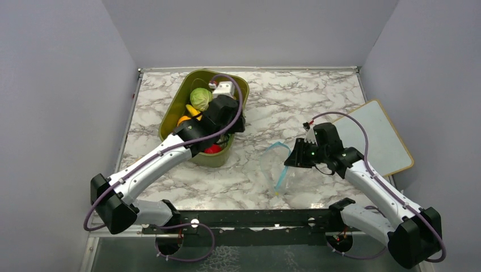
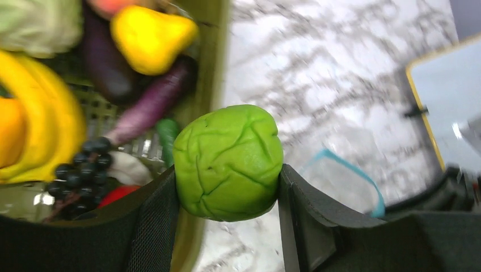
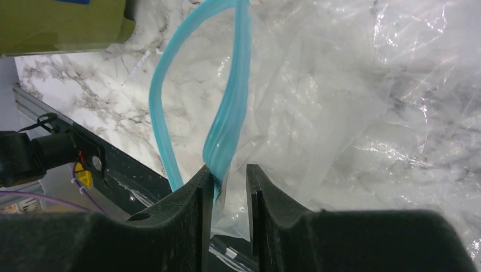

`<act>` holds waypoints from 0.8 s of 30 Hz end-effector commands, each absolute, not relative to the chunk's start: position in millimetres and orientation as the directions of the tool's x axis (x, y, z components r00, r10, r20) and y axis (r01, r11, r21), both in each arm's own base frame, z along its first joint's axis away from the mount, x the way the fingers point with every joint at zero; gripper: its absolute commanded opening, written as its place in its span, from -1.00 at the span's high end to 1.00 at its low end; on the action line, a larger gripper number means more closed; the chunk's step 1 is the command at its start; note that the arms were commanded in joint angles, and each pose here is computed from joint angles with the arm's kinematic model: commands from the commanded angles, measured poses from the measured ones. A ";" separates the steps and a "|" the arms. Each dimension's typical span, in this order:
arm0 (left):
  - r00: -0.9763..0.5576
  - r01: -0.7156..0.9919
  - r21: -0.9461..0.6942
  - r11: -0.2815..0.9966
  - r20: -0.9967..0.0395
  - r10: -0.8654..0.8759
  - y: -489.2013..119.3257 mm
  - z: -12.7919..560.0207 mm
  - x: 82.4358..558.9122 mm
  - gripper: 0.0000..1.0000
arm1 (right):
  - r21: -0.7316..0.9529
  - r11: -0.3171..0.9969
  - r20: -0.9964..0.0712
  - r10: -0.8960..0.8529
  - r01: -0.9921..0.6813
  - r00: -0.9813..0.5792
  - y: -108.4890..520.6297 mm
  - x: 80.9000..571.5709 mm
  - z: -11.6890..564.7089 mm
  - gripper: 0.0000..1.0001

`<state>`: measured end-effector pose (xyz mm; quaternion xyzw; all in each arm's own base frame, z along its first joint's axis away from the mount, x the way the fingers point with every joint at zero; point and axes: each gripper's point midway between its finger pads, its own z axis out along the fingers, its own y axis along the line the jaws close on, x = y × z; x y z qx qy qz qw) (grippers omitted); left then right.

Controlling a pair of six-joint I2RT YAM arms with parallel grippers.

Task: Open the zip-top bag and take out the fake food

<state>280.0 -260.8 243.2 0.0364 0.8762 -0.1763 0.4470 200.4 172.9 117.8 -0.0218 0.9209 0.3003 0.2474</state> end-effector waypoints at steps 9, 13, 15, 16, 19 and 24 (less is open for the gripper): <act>-0.705 -0.012 -0.315 0.949 -0.671 -0.231 -169.9 181.9 307.2 0.87 | 0.561 0.805 -0.462 0.111 -0.193 -0.880 173.2 191.5 116.3 0.43; -0.736 -0.029 -0.311 0.950 -0.636 -0.231 -166.9 163.7 302.1 0.72 | 0.566 0.800 -0.468 0.111 -0.200 -0.877 174.0 191.2 119.4 0.41; -0.744 -0.036 -0.322 0.946 -0.623 -0.241 -166.5 160.7 300.5 0.63 | 0.568 0.797 -0.470 0.110 -0.205 -0.876 174.9 191.7 120.8 0.41; -0.745 -0.038 -0.327 0.944 -0.621 -0.246 -166.4 160.8 300.0 0.54 | 0.569 0.797 -0.468 0.109 -0.205 -0.877 175.0 191.6 120.8 0.41; -0.740 -0.045 -0.324 0.945 -0.624 -0.250 -163.5 162.5 301.0 0.04 | 0.562 0.800 -0.469 0.100 -0.209 -0.877 174.7 192.0 123.2 0.39; -0.702 -0.061 -0.340 0.938 -0.654 -0.283 -158.2 179.3 303.3 -0.80 | 0.572 0.721 -0.580 0.019 -0.391 -0.814 186.8 189.3 157.2 0.21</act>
